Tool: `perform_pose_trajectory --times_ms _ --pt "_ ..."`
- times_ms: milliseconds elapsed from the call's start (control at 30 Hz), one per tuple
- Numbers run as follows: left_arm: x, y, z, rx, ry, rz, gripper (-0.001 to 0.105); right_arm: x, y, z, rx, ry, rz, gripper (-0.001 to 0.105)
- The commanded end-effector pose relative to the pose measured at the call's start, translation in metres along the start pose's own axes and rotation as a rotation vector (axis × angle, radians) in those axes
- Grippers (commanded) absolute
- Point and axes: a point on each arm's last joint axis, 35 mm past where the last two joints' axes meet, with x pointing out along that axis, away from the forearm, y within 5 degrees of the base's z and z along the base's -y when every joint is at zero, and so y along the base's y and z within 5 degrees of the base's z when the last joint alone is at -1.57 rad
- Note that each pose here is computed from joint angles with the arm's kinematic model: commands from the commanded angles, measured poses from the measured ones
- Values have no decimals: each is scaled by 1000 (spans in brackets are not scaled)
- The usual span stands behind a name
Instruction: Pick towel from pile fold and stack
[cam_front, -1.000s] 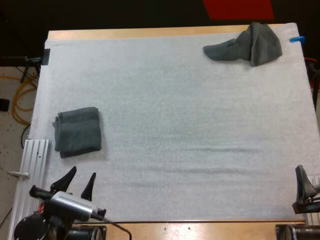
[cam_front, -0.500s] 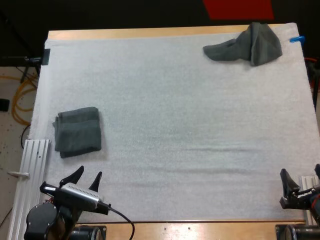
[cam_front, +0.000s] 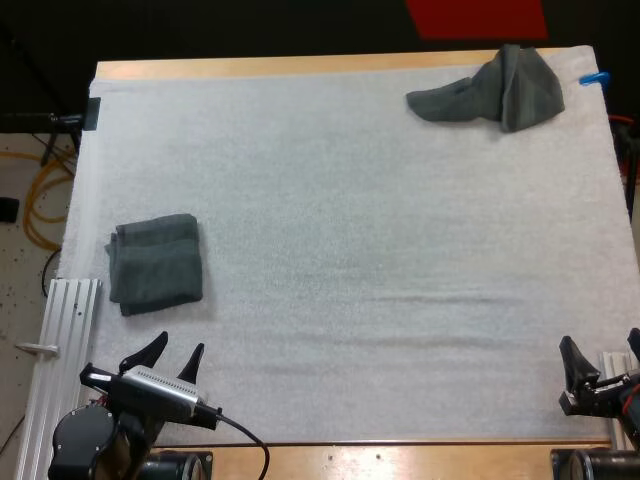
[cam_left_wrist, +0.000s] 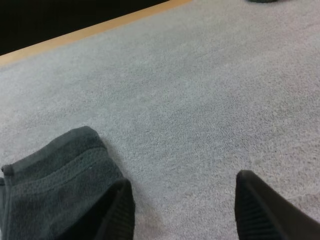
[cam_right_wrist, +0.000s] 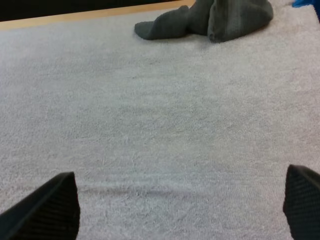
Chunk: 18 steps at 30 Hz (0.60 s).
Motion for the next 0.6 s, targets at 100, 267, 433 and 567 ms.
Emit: perform_pose_trajectory --times_ms 100,267,433,567 --pt "1 -1 3 8 -3 -42 44 2 -1 1 3 4 4 80" --pt "1 -2 3 18 -1 -66 44 2 -1 1 3 4 4 80" --pt "1 -2 3 18 -1 -66 44 2 -1 1 3 4 4 80" --pt "1 -2 3 18 -1 -66 44 2 -1 1 3 4 4 80"
